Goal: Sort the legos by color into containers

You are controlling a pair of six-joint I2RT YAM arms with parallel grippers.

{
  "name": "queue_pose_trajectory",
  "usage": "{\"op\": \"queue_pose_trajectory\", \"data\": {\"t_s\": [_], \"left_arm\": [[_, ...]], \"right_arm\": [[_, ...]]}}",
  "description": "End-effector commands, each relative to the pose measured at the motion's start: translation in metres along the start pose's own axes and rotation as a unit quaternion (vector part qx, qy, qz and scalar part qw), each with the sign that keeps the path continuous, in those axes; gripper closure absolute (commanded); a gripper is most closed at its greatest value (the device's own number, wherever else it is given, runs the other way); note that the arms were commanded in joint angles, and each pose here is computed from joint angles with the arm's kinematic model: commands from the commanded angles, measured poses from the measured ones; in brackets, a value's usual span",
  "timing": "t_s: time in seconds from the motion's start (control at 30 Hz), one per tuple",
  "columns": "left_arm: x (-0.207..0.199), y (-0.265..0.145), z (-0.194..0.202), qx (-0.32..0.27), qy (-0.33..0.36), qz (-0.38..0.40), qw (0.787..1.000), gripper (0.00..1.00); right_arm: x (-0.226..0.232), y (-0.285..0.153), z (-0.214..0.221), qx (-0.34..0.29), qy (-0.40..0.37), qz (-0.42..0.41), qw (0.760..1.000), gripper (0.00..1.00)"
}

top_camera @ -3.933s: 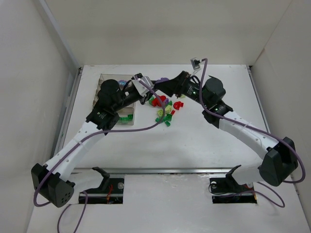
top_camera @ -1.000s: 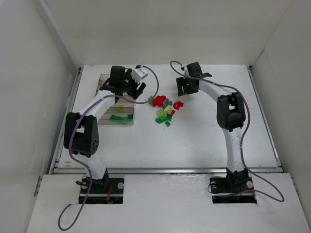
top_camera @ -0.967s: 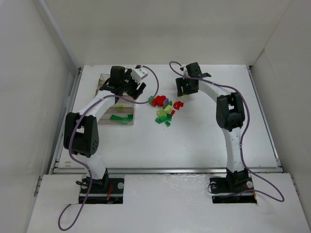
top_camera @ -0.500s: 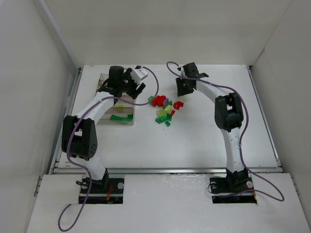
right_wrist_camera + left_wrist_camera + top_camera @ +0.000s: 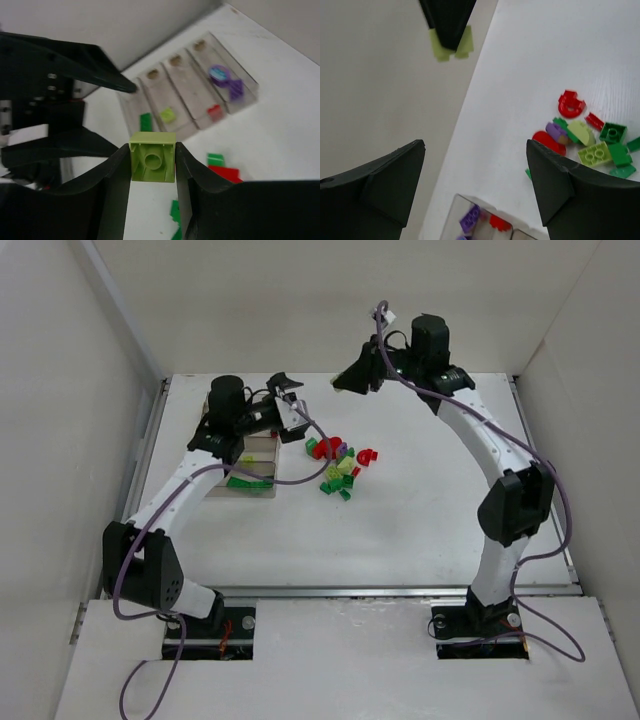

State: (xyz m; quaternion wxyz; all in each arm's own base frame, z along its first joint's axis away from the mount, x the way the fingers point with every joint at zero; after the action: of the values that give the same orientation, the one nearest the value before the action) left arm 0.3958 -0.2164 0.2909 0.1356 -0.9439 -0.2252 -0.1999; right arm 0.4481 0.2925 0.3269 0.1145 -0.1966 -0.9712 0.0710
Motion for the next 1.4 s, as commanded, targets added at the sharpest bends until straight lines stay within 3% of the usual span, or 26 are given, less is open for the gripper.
{"op": "queue_pose_trajectory", "data": {"t_s": [0.0,0.33,0.6,0.67,0.8,1.0,1.17,1.3,1.37], "left_arm": [[-0.010,0.001,-0.067,-0.100,0.074,0.036,0.992,0.20],[-0.024,-0.008,-0.110,-0.132,0.107,0.012,0.985,0.20],[-0.046,-0.017,-0.108,-0.123,0.107,0.031,0.986,0.49],[-0.052,-0.015,-0.103,-0.113,0.110,0.042,0.987,0.48],[-0.062,-0.016,-0.096,-0.101,0.108,0.056,0.987,0.36],[-0.053,-0.017,-0.105,-0.110,0.116,0.026,0.987,0.39],[-0.050,-0.016,-0.108,-0.110,0.110,0.013,0.988,0.46],[-0.050,-0.015,-0.111,-0.113,0.108,0.010,0.988,0.62],[-0.050,-0.015,-0.111,-0.113,0.108,0.010,0.988,0.76]], "right_arm": [[0.066,0.007,-0.021,-0.026,-0.027,-0.122,0.992,1.00],[0.113,-0.004,-0.017,-0.021,-0.030,-0.133,0.990,1.00],[0.126,-0.014,-0.018,-0.023,-0.032,-0.127,0.991,1.00],[0.126,-0.016,-0.021,-0.027,-0.036,-0.123,0.991,1.00],[0.126,-0.018,-0.026,-0.031,-0.034,-0.110,0.993,1.00],[0.135,-0.019,-0.024,-0.029,-0.031,-0.125,0.991,1.00],[0.140,-0.018,-0.024,-0.028,-0.031,-0.134,0.990,1.00],[0.144,-0.017,-0.023,-0.027,-0.032,-0.139,0.989,1.00],[0.144,-0.017,-0.023,-0.027,-0.032,-0.139,0.989,1.00]]}}
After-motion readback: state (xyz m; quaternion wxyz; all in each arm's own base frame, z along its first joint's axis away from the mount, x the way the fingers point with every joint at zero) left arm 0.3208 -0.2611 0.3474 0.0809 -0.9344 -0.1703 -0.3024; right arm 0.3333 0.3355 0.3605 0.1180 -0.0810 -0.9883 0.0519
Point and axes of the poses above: each gripper's point midway between its finger pads, its own y axis out along the fingers, its own x axis along the line the jaws close on, z = x × y, the point moved 1 cm from there along -y, back along the fingers, and after that the axes turned 11 degrees about -y, right-handed, at the moved point
